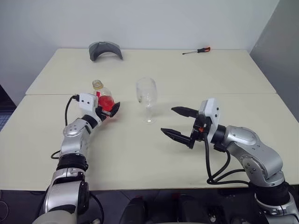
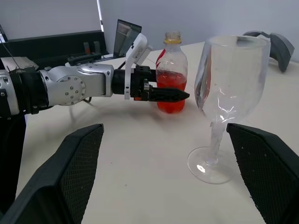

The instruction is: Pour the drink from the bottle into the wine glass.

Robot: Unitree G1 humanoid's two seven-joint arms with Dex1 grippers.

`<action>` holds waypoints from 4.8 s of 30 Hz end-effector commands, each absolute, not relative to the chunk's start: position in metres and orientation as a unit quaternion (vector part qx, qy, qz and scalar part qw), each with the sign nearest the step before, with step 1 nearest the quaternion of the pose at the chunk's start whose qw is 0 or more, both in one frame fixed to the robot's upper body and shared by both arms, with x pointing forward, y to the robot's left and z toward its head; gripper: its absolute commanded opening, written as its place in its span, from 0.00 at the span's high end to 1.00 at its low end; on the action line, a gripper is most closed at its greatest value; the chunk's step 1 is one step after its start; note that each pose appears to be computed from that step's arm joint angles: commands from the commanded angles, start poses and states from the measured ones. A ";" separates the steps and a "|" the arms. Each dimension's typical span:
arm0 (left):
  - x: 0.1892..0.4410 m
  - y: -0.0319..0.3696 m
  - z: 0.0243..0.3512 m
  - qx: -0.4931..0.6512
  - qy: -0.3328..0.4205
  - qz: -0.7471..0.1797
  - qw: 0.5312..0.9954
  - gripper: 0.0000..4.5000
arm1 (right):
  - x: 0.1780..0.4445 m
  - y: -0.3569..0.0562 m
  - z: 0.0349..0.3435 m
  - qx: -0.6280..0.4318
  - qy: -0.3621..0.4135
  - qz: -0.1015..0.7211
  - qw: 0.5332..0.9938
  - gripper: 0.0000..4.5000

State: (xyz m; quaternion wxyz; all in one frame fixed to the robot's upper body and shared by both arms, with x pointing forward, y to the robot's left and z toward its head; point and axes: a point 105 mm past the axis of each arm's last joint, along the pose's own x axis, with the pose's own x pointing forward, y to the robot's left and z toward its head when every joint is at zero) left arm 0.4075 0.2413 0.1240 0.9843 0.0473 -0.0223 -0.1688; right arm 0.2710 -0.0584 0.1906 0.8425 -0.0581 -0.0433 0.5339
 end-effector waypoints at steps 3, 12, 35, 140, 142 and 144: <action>0.409 0.245 0.142 0.061 -0.052 -0.175 0.981 0.26 | 0.265 -0.056 0.204 -0.065 -0.072 0.538 0.837 0.00; 0.407 0.245 0.146 0.065 -0.060 -0.184 0.979 0.65 | 0.265 -0.054 0.204 -0.064 -0.074 0.542 0.835 0.00; 0.410 0.239 0.187 0.144 -0.074 -0.248 0.955 0.77 | 0.284 -0.056 0.218 -0.023 -0.080 0.510 0.856 0.00; 0.428 0.175 0.316 0.716 -0.208 -0.243 0.620 0.77 | 0.317 -0.031 0.258 -0.057 -0.132 0.480 0.865 0.00; 0.428 0.175 0.317 0.718 -0.208 -0.242 0.619 0.77 | 0.317 -0.031 0.258 -0.057 -0.132 0.480 0.865 0.00; 0.428 0.175 0.317 0.719 -0.208 -0.241 0.618 0.77 | 0.317 -0.031 0.258 -0.058 -0.132 0.479 0.866 0.00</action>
